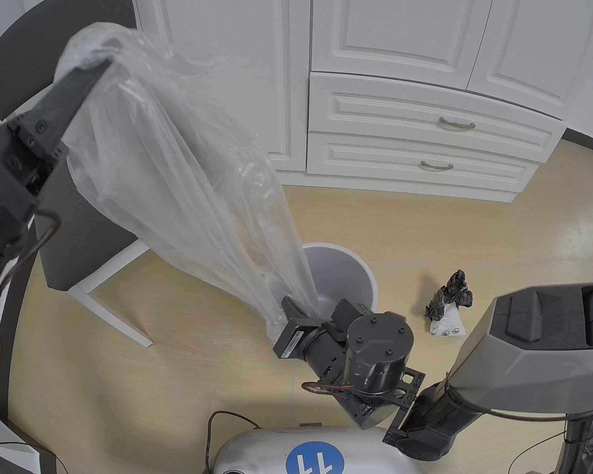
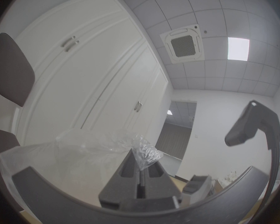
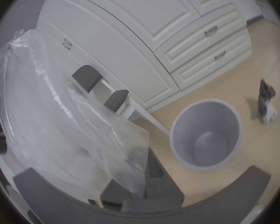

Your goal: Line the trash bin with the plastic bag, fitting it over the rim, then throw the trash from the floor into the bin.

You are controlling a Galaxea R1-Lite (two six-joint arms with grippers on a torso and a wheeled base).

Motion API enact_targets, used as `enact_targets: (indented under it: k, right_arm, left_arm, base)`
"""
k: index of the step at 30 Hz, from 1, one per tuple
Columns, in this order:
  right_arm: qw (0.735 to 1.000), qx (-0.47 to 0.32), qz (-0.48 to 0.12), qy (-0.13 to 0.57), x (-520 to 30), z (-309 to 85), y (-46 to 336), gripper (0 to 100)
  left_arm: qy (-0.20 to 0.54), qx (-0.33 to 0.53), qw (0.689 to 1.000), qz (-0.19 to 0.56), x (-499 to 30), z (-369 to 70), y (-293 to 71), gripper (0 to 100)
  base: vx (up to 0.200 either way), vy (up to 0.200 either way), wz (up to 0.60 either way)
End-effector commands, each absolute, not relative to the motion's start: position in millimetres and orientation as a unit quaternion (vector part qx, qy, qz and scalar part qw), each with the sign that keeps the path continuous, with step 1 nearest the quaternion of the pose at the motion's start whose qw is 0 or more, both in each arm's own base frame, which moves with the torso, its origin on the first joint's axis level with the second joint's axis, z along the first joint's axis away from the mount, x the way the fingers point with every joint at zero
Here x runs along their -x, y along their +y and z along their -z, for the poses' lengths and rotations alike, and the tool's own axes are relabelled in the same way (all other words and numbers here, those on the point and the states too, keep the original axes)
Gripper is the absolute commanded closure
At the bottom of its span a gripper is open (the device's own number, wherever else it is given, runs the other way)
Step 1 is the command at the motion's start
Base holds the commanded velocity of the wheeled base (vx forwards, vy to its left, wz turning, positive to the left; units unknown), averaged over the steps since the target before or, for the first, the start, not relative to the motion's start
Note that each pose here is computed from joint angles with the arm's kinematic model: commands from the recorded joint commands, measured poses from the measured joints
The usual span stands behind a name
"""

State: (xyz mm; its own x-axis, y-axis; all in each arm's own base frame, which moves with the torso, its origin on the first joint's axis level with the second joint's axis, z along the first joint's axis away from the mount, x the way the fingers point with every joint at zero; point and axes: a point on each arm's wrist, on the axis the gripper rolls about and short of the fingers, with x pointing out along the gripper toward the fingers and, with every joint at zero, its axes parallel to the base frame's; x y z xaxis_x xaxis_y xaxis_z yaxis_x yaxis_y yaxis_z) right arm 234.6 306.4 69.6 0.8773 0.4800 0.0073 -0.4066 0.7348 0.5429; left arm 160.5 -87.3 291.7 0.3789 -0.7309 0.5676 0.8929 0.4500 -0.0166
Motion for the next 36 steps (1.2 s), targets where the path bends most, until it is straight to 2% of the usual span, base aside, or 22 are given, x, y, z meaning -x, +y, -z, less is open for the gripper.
enact_targets:
  k: [1,4,7,13,20,27,36]
  right_arm:
    - [0.947,-0.245,-0.207,0.03,-250,-82,288,100]
    - [0.954,-0.222,-0.198,0.026,-252,-86,279,100]
    - [0.973,-0.149,-0.174,0.008,-258,-87,261,100]
    - [0.983,-0.101,-0.145,-0.04,-259,-111,232,100]
    - [0.987,-0.081,-0.117,-0.071,-257,-137,204,100]
    - [0.988,-0.069,-0.101,-0.089,-257,-149,193,100]
    - [0.99,-0.063,-0.077,-0.098,-265,-153,185,100]
  left_arm:
    - [-0.21,0.112,0.827,0.509,-177,-263,-97,100]
    - [-0.209,0.083,0.836,0.5,-185,-254,-101,100]
    - [-0.2,0.056,0.844,0.495,-194,-245,-105,100]
    - [-0.173,0.021,0.855,0.488,-207,-227,-111,100]
    - [-0.104,0.007,0.867,0.488,-216,-217,-115,100]
    - [-0.029,0.012,0.874,0.484,-226,-215,-120,100]
    - [0.069,0.009,0.911,0.406,-250,-206,-138,100]
  base:
    - [0.0,0.0,0.0]
    - [0.0,0.0,0.0]
    - [0.0,0.0,0.0]
    - [0.0,0.0,0.0]
    - [0.0,0.0,0.0]
    - [0.0,0.0,0.0]
    - [0.0,0.0,0.0]
